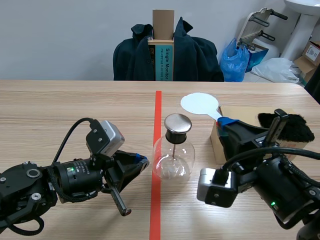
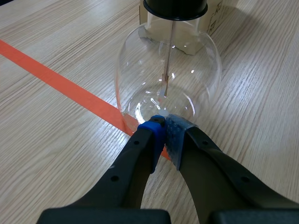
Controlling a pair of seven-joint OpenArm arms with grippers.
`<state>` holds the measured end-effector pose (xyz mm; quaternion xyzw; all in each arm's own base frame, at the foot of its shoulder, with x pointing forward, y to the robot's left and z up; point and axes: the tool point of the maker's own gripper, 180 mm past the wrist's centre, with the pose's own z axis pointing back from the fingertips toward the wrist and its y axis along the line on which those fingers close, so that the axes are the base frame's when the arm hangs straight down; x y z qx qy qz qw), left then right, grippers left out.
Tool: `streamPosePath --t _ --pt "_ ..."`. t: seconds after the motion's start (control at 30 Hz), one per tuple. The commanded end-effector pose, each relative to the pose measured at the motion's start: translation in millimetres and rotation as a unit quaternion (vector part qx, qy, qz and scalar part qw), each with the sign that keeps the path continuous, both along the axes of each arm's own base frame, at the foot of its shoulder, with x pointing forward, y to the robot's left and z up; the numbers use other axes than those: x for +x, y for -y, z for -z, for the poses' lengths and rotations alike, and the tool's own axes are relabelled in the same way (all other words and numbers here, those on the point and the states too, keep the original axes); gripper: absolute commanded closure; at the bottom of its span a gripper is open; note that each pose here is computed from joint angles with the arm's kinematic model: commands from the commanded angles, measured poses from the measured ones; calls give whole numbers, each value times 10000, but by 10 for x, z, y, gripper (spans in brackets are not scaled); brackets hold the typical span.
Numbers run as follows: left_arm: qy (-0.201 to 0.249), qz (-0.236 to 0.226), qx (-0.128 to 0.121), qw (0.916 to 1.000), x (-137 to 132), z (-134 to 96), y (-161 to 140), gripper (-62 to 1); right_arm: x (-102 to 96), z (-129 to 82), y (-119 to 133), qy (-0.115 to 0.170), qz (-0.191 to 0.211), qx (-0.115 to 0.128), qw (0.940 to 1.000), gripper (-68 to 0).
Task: Do the electroscope experiment.
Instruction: 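Move the plate toward and away from the electroscope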
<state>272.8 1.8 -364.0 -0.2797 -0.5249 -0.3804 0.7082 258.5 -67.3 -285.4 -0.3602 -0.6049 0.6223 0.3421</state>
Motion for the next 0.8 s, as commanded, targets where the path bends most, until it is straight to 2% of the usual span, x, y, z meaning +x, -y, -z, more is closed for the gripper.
streamPosePath --t 0.0,0.4,0.77 --pt "141 -21 -185 9997 62 -125 46 -18 13 -88 -4 161 -81 -16 9998 -7" --pt "141 -21 -185 9997 62 -125 46 -18 -90 -78 -155 143 -587 -30 9982 -7" --pt "141 -21 -185 9997 62 -125 46 -18 -131 -75 -207 136 -771 -33 9969 -7"
